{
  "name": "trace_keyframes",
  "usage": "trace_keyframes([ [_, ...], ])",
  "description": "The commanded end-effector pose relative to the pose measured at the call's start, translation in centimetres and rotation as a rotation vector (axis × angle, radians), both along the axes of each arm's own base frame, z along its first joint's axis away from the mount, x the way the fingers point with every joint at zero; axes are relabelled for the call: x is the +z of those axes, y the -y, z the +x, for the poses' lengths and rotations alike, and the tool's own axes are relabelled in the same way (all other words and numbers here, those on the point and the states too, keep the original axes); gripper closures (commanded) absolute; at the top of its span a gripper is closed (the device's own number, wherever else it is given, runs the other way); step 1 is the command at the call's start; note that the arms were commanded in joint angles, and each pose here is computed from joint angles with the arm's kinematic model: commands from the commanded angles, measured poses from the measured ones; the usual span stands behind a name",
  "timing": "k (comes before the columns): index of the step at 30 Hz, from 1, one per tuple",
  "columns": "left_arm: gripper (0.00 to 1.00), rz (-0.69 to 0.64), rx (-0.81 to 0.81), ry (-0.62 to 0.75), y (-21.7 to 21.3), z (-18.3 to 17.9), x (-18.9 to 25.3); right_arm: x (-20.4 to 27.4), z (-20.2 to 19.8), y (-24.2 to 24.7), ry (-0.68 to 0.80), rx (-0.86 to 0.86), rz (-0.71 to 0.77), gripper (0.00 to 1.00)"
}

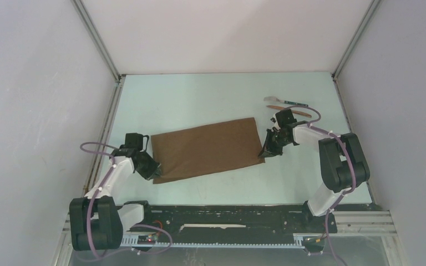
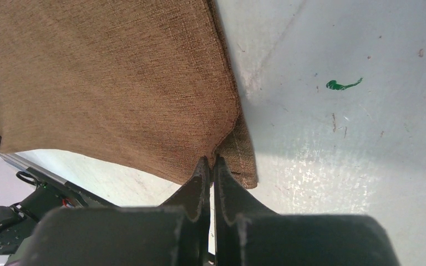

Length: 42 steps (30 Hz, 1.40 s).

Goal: Fold the napkin into a case and place the utensils inside
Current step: Fold and flatten the napkin at the center of the board.

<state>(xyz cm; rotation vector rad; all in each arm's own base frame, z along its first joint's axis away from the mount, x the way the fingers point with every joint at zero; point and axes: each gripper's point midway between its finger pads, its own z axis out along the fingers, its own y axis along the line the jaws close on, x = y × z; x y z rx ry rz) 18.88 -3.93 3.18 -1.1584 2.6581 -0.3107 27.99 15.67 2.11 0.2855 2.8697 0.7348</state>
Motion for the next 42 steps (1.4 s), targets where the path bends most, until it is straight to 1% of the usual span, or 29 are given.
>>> trace_keyframes([
  [1,1.00,0.042,0.041,0.032,-0.6,0.4,1.2,1.5,1.0,-0.3,0.066,0.008,0.008,1.00],
  [4,1.00,0.077,0.049,0.011,-1.3,0.2,0.5,1.4,1.1,-0.5,0.060,0.011,0.016,1.00],
  [10,1.00,0.093,0.042,-0.039,-1.5,-0.3,-0.9,1.2,1.0,-0.4,0.056,0.012,0.008,1.00],
  [19,1.00,0.076,0.061,-0.062,-1.2,-0.9,-2.2,0.6,1.1,-0.7,0.042,0.012,0.014,1.00],
  [34,0.99,0.083,0.063,-0.074,-1.4,-1.0,-2.7,0.3,1.1,-0.9,0.040,0.026,-0.002,1.00],
  [39,0.95,0.088,0.069,-0.066,-1.4,-1.0,-2.5,0.5,1.1,-0.9,0.042,0.032,-0.004,0.96],
  [42,0.90,0.072,0.060,-0.064,-1.1,-1.0,-2.2,0.7,1.0,-0.9,0.047,0.037,-0.010,0.89],
])
